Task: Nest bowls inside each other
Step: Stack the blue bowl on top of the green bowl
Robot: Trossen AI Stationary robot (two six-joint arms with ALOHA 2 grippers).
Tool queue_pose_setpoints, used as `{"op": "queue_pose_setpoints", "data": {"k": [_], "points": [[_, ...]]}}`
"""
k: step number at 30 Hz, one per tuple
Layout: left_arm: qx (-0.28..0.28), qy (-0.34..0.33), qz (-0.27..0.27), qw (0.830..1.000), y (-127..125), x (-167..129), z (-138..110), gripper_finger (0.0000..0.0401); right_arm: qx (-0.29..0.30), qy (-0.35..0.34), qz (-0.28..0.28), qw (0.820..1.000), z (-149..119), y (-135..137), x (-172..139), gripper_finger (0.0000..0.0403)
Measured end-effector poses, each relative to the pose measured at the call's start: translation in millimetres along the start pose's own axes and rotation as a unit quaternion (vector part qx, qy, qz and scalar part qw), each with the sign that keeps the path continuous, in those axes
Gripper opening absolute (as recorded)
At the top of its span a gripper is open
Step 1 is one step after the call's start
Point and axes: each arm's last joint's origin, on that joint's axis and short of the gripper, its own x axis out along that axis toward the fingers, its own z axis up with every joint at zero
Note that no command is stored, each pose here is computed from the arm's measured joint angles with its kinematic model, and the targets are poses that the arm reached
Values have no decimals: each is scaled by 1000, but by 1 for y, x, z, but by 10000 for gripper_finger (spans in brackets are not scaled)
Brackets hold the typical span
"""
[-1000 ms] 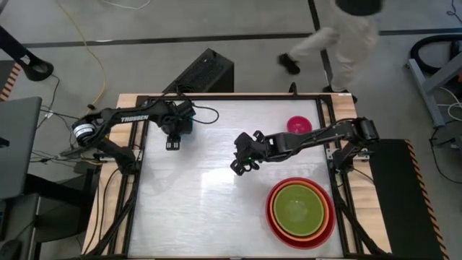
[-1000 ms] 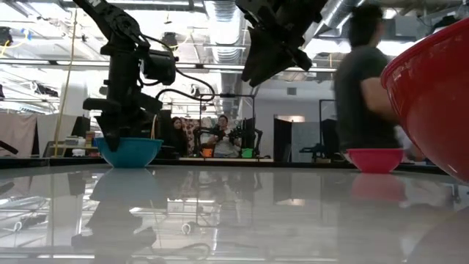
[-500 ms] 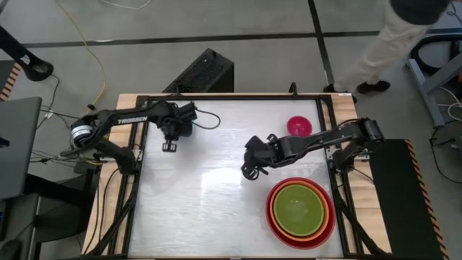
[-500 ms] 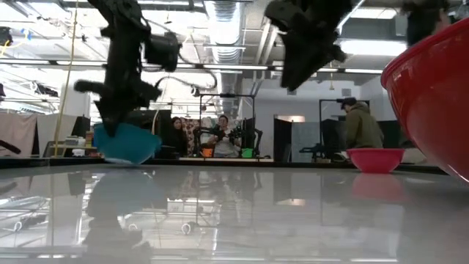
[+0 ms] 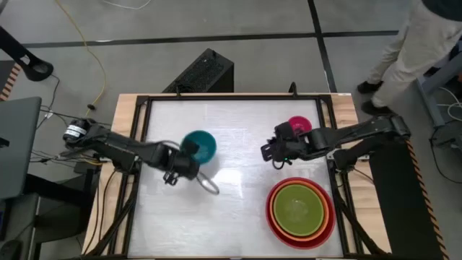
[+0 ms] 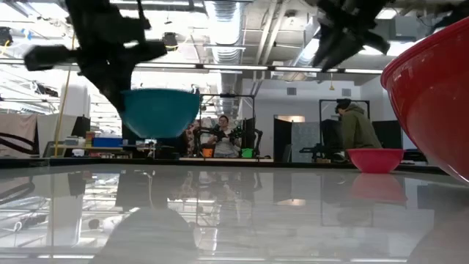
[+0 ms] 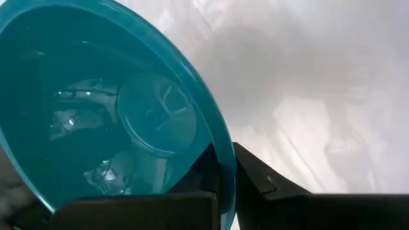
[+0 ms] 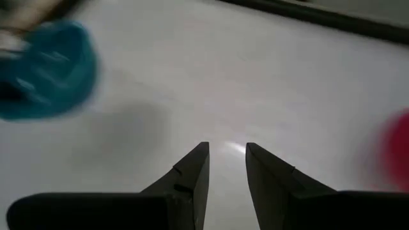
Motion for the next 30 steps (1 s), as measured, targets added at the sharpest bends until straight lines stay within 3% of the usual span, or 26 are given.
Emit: {"op": "queue_pose_setpoints", "data": {"k": [4,12,19,30], "points": [[16,-46,15,999,-14,0,21,1,10,-11,91,996,6,13,14,124],[58,-29,32,997,-26,21,39,0,35,26,164,985,16,31,63,185],[76,1,41,996,-27,34,52,0,42,77,170,982,17,44,106,242],[87,-8,62,994,-16,23,64,0,5,111,174,979,14,76,137,234]]}}
